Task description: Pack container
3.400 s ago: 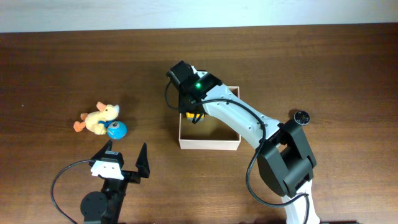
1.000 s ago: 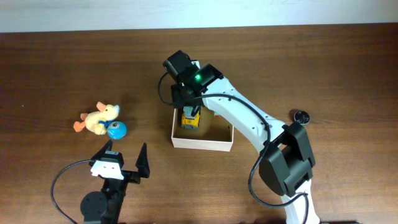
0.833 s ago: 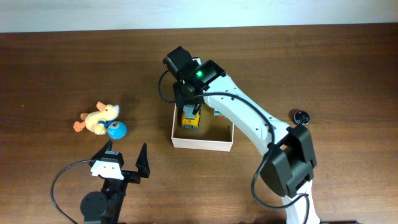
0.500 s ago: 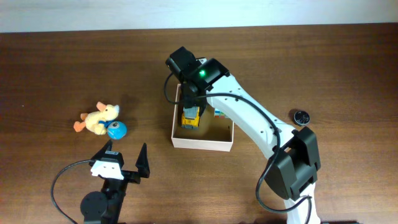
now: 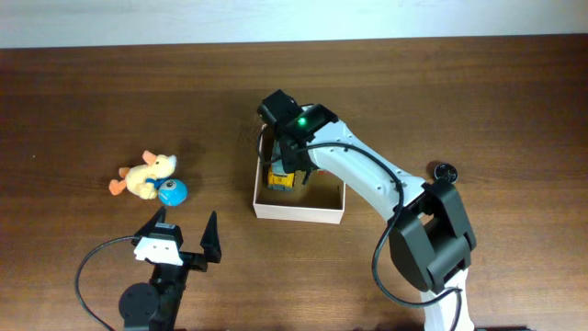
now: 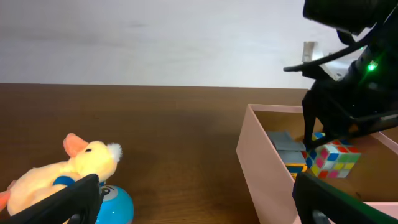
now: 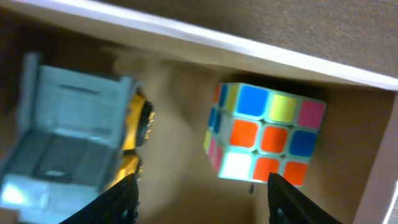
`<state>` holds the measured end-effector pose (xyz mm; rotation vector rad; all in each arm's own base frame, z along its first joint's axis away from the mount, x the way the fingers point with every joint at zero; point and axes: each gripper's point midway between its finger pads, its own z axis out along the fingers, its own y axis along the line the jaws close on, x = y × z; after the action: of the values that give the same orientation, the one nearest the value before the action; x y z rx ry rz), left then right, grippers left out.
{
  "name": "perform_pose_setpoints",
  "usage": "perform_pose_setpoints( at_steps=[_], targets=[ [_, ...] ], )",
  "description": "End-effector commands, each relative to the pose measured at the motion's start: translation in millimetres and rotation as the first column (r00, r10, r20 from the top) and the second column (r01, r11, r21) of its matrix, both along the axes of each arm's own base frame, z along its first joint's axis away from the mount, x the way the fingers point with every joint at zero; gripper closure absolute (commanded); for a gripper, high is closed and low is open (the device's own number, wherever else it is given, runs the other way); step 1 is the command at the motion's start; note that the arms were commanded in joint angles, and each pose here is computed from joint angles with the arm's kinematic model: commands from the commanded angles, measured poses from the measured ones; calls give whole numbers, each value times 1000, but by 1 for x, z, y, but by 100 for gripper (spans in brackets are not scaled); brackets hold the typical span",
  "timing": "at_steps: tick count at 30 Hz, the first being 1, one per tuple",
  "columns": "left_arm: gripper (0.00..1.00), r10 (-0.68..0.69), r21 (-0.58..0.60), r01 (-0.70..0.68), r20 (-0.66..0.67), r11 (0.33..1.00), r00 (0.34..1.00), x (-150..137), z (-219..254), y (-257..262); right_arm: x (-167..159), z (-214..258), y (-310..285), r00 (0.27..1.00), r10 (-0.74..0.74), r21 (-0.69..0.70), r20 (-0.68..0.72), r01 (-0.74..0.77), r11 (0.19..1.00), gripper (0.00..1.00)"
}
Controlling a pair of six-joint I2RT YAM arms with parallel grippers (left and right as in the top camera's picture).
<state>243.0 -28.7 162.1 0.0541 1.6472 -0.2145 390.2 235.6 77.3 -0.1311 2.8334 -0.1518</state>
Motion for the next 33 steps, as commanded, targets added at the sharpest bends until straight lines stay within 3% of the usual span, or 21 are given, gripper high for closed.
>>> perform_pose_setpoints(
  at_steps=[1,11,33],
  targets=[
    [1,-17,18,17,9,1000,1000,-1,0,-3,7,5,-12,999,-36,-1,39,36,999,40],
    [1,-17,18,17,9,1000,1000,-1,0,-3,6,-24,-9,998,-35,36,44,33,999,40],
    [1,-17,18,17,9,1000,1000,-1,0,-3,12,-22,15,998,16,140,56,-23,990,41]
  ],
)
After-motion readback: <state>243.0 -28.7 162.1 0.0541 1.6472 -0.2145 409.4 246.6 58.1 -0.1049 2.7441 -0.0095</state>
